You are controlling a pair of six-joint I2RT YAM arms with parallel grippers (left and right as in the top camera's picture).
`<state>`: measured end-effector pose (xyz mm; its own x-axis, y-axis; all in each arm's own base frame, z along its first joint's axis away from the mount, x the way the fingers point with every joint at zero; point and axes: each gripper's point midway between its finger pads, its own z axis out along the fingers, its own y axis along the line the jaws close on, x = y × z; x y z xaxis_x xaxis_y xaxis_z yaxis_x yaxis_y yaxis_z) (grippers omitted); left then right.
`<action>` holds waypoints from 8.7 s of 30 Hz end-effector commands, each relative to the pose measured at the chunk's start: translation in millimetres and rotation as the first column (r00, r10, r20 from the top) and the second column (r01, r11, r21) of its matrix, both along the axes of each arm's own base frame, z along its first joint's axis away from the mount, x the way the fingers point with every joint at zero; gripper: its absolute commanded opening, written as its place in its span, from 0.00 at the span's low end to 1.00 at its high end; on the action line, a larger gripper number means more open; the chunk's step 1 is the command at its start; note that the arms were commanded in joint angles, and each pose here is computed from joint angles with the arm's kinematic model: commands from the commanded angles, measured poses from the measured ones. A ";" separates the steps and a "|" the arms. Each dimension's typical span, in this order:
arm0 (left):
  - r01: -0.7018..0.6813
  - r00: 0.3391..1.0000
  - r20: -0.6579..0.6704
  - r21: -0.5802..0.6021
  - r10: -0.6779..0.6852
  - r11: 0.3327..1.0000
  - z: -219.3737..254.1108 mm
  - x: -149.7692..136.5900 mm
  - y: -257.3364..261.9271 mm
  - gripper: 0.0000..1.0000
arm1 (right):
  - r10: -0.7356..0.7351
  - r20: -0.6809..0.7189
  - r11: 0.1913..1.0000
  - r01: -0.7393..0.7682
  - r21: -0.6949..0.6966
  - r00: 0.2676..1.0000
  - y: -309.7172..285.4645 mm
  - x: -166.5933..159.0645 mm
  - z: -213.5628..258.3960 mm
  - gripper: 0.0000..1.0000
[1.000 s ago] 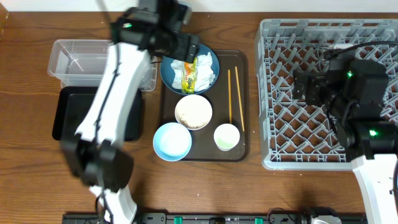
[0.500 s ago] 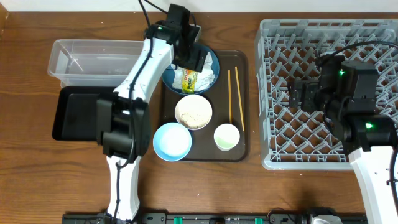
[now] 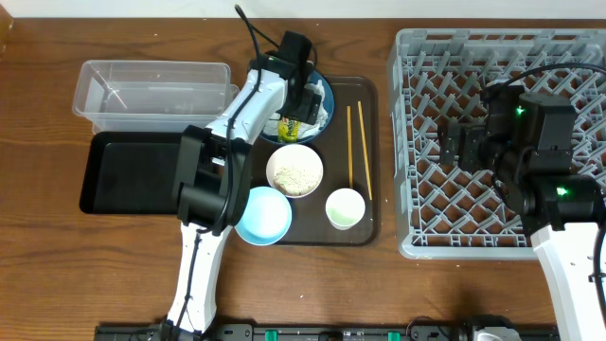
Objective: Sort waste into correct bins and load items into the dishwasher rack
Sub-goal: 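Reach the left gripper to the blue plate and grasp it, then tip the blue plate over the clear bin to dump wrapper and tissue, then return the blue plate to the tray and reach toward the white cup, then grasp the white cup with the left gripper and lift it, then hand the white cup from the left gripper to the right gripper, then place the white cup into the dish rack with the right gripper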
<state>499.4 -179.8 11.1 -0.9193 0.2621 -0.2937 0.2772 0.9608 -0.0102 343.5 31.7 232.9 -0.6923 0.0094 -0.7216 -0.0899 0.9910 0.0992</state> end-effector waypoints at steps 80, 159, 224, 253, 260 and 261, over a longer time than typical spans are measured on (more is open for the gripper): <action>-0.271 0.952 -0.199 -0.185 0.234 0.945 170.8 -124.4 56.3 0.66 | 0.040 -0.018 0.999 -0.040 0.017 0.999 8.9 -2.8 0.5 0.99; -0.024 0.931 -0.112 -0.969 -0.349 0.245 264.4 -186.1 -40.3 0.06 | 0.724 0.347 0.319 -0.735 0.598 0.596 179.0 -25.7 51.0 0.75; -0.138 0.983 -0.182 -0.581 0.038 0.802 158.6 -146.6 21.0 0.28 | -0.046 -0.316 0.997 0.063 0.044 0.948 20.1 2.8 21.8 0.41; -0.151 0.981 -0.186 -0.551 0.056 0.821 154.1 -147.1 26.3 0.29 | -0.079 -0.742 0.997 0.049 -0.062 0.665 13.9 -67.1 -127.7 0.68; -0.152 0.981 -0.186 -0.551 0.056 0.821 154.1 -147.0 26.3 0.30 | -0.068 -0.699 0.998 0.053 -0.043 0.712 17.3 -50.3 -111.2 0.81; -0.152 0.981 -0.186 -0.551 0.056 0.821 154.1 -147.0 26.3 0.30 | -0.059 -0.685 0.998 0.053 -0.030 0.726 19.6 -44.9 -103.4 0.81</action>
<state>349.6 -154.7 161.9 -0.9810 -0.0099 -0.1937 0.1106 0.7918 -0.6006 280.8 44.7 109.4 -0.9977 0.0661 0.0175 0.0673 0.9946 0.0791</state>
